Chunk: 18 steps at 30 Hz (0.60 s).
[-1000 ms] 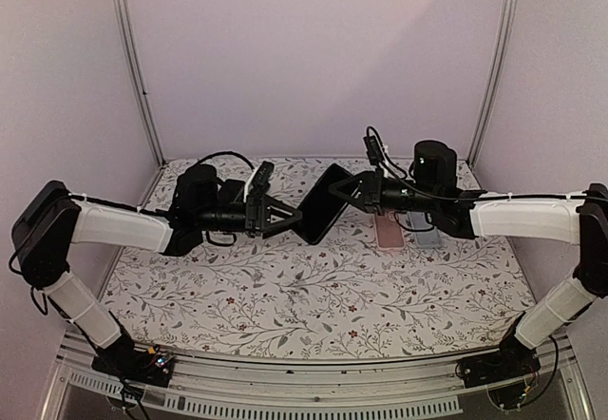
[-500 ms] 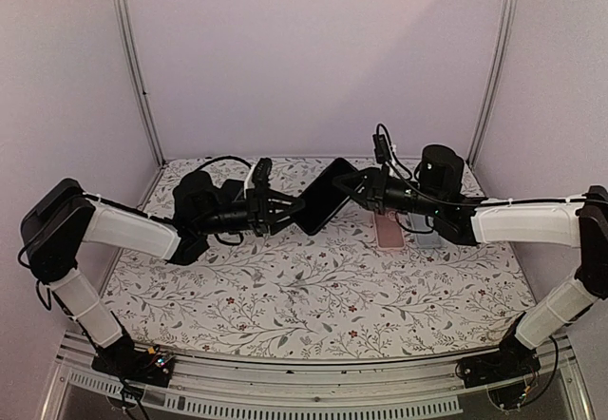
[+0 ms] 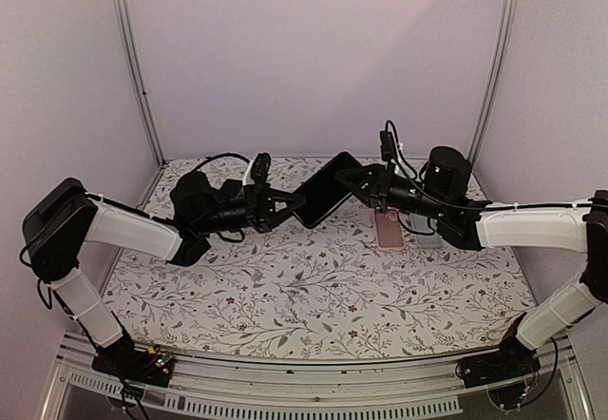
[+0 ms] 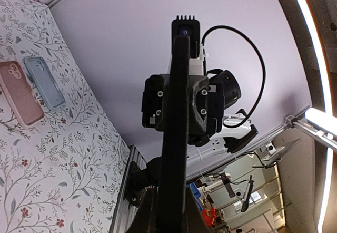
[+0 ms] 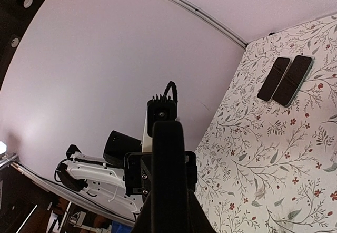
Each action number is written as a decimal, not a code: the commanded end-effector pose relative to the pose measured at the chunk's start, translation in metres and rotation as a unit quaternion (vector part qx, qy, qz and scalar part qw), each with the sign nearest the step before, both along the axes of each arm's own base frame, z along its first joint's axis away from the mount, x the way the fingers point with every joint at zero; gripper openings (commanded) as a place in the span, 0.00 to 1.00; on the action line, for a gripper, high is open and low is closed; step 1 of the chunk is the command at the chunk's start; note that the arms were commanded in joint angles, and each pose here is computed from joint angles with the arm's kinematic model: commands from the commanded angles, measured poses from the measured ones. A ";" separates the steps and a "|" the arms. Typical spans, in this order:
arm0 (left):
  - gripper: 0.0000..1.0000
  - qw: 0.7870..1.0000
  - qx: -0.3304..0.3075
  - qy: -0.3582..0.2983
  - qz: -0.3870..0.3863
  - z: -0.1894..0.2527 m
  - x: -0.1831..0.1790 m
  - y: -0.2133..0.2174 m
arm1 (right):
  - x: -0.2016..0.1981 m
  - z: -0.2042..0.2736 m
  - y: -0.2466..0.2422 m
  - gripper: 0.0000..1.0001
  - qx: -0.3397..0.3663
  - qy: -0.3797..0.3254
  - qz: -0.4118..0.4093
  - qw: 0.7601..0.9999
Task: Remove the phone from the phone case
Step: Pass from the right arm to the left
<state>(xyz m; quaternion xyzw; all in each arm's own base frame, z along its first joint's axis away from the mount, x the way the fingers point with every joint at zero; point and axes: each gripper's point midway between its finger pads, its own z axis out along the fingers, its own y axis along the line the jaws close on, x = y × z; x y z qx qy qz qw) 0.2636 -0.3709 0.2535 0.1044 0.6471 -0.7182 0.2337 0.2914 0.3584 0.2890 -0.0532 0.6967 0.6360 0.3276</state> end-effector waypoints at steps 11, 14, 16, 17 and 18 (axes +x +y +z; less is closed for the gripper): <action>0.00 0.998 -0.006 -0.047 -0.042 0.018 -0.010 -0.001 | -0.014 0.022 -0.017 0.56 -0.004 -0.070 -0.002 0.998; 0.00 0.997 -0.004 -0.054 -0.052 0.022 -0.012 -0.001 | -0.014 0.024 -0.025 0.62 -0.006 -0.076 -0.003 0.997; 0.00 0.997 -0.006 -0.058 -0.058 0.025 -0.014 0.000 | -0.014 0.025 -0.031 0.67 -0.006 -0.078 -0.004 0.997; 0.00 0.996 -0.007 -0.060 -0.060 0.027 -0.014 0.000 | -0.013 0.025 -0.034 0.68 -0.006 -0.078 -0.004 0.997; 0.00 0.996 -0.008 -0.061 -0.061 0.028 -0.014 0.001 | -0.014 0.026 -0.037 0.69 -0.006 -0.081 -0.001 0.997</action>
